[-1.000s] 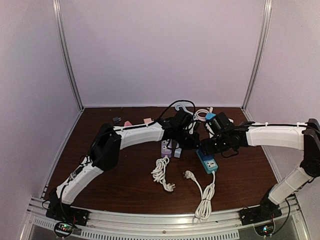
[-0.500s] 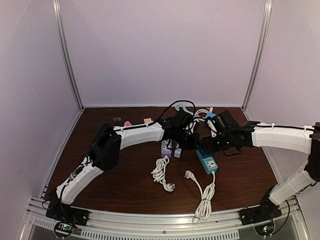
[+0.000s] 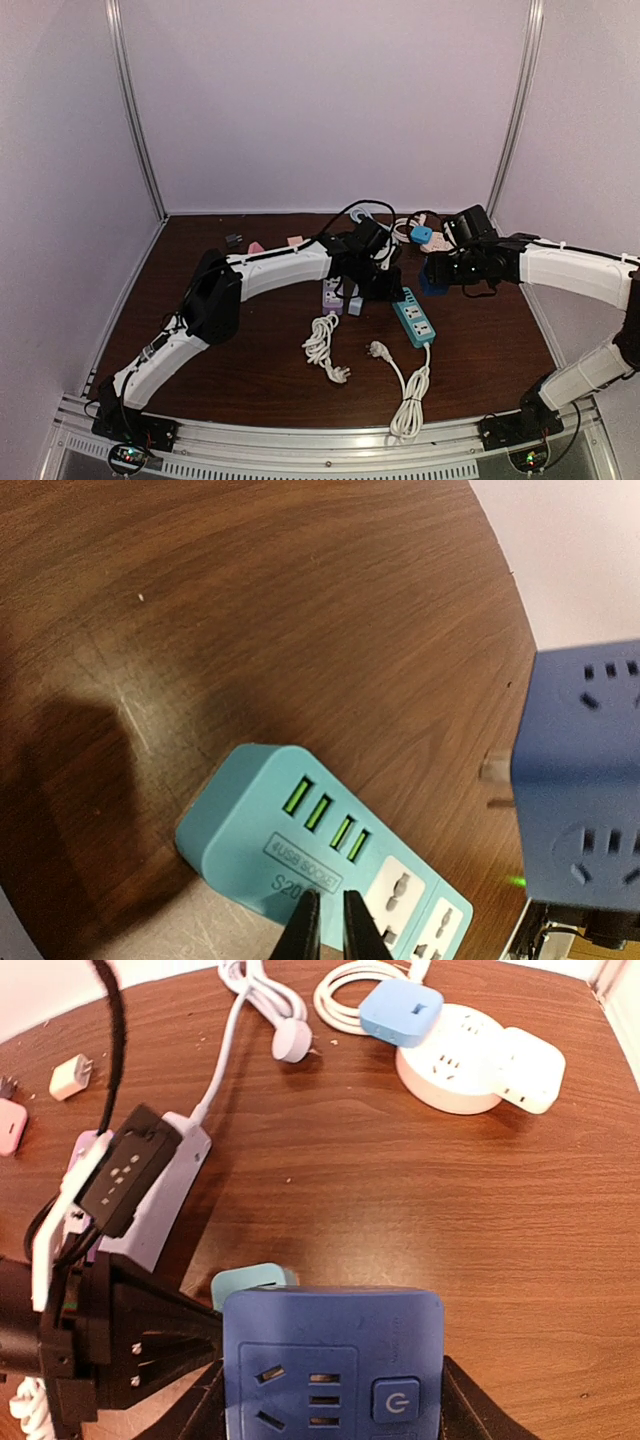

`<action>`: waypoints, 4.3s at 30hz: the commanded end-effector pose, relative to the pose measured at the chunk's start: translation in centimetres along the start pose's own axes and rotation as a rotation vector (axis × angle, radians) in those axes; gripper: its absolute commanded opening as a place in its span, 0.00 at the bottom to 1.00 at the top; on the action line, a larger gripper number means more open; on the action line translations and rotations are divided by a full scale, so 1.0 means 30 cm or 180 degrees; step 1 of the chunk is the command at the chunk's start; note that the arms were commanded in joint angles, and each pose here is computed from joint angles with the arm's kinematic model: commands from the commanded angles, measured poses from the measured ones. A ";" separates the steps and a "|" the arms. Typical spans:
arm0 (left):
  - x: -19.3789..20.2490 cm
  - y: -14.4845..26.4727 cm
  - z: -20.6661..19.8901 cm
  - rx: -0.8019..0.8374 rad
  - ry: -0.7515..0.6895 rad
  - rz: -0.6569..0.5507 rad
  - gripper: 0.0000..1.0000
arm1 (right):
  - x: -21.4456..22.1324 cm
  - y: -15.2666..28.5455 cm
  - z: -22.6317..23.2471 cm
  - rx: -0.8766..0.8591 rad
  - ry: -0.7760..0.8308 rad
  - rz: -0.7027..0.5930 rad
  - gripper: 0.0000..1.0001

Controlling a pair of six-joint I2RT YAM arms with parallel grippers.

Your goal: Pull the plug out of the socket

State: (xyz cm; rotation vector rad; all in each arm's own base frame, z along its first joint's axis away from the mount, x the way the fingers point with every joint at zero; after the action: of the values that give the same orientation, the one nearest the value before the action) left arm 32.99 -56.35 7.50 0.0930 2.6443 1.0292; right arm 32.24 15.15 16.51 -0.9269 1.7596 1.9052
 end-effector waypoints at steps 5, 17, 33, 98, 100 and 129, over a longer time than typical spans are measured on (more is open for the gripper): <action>-0.123 0.193 -0.104 0.0039 -0.0232 -0.0382 0.10 | -0.091 -0.038 -0.130 -0.0005 -0.0736 -0.0271 0.35; -0.247 0.562 -0.082 -0.0021 -0.0391 -0.0756 0.12 | -0.063 -0.196 -0.327 -0.0473 -0.1884 -0.0389 0.35; -0.268 0.729 0.017 -0.0159 -0.0423 -0.0786 0.13 | 0.130 -0.236 -0.378 -0.0584 -0.2508 -0.0246 0.61; -0.291 0.759 0.041 -0.0193 -0.0368 -0.0976 0.13 | -0.241 -0.600 -0.632 -0.0733 -0.2745 -0.0453 0.55; -0.288 0.757 0.047 -0.0207 -0.0363 -0.0968 0.13 | -0.242 -0.597 -0.628 -0.0710 -0.2732 -0.0448 0.50; -0.289 0.708 0.083 -0.0230 -0.0305 -0.0922 0.13 | -0.205 -0.634 -0.344 -0.1150 -0.2259 0.0088 0.06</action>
State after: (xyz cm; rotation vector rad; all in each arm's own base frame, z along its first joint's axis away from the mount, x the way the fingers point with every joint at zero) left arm 40.19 -40.51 20.94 -0.1952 2.4547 1.0470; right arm 53.20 4.83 9.36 -0.2733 0.9844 2.0883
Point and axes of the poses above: each gripper's point midway between its finger pads, its own y axis back along the fingers, its own z axis along the line the jaws close on, x = y × z, the point moved 3 cm from there along y, back along the fingers, and after that the axes turned 11 degrees about y, right-handed, at the moved point
